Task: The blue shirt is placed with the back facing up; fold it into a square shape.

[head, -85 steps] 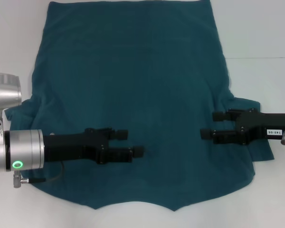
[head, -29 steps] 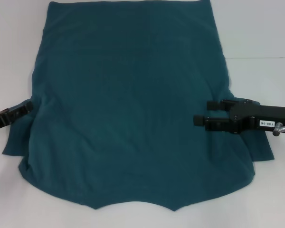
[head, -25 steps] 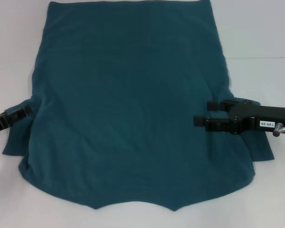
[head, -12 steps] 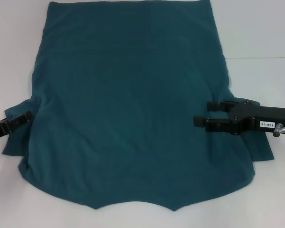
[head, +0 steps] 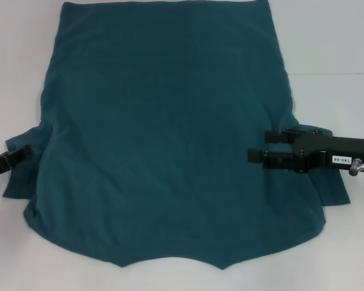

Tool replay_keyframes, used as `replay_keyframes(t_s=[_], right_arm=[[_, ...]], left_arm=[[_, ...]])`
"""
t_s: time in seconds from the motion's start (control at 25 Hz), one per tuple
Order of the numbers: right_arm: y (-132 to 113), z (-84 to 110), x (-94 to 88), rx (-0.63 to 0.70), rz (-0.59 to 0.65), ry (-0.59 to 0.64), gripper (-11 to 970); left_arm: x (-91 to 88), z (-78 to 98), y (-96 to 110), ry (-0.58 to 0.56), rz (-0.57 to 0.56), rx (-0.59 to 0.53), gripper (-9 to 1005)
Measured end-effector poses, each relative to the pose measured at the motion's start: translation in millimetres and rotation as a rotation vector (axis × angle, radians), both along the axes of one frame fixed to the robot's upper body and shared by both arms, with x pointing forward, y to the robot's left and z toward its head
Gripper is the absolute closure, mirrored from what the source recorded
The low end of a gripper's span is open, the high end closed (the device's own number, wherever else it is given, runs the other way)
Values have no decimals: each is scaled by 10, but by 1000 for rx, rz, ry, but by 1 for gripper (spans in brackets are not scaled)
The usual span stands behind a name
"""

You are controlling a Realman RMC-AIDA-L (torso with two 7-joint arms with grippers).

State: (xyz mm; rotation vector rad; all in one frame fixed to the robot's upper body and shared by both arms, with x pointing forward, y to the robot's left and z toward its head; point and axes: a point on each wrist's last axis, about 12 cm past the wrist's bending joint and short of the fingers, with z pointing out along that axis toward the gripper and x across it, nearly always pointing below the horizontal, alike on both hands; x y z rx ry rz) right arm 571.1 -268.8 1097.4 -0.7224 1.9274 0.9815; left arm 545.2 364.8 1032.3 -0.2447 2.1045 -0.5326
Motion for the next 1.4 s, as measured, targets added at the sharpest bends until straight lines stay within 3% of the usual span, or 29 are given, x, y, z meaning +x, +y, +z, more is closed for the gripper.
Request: replay_keyframes(t_s=[0.2, 0.4, 0.52, 0.76, 1.0, 1.4], right_arm=[[-3, 3, -1, 4, -3, -3, 72], [-5, 8, 1, 8, -5, -11, 72], [-7, 6, -1, 8, -5, -10, 72], [-6, -16, -7, 8, -9, -6, 73], [-4, -31, -7, 12, -17, 1, 73], [35, -76, -22, 39, -23, 21, 73]], left_arm=[[10, -3, -12, 4, 7, -6, 307], [14, -1, -23, 4, -1, -8, 525], [20, 4, -27, 2, -3, -8, 768], [19, 5, -29, 2, -7, -9, 987], [29, 27, -3, -4, -1, 2, 996], [63, 166, 275, -32, 70, 87, 995]])
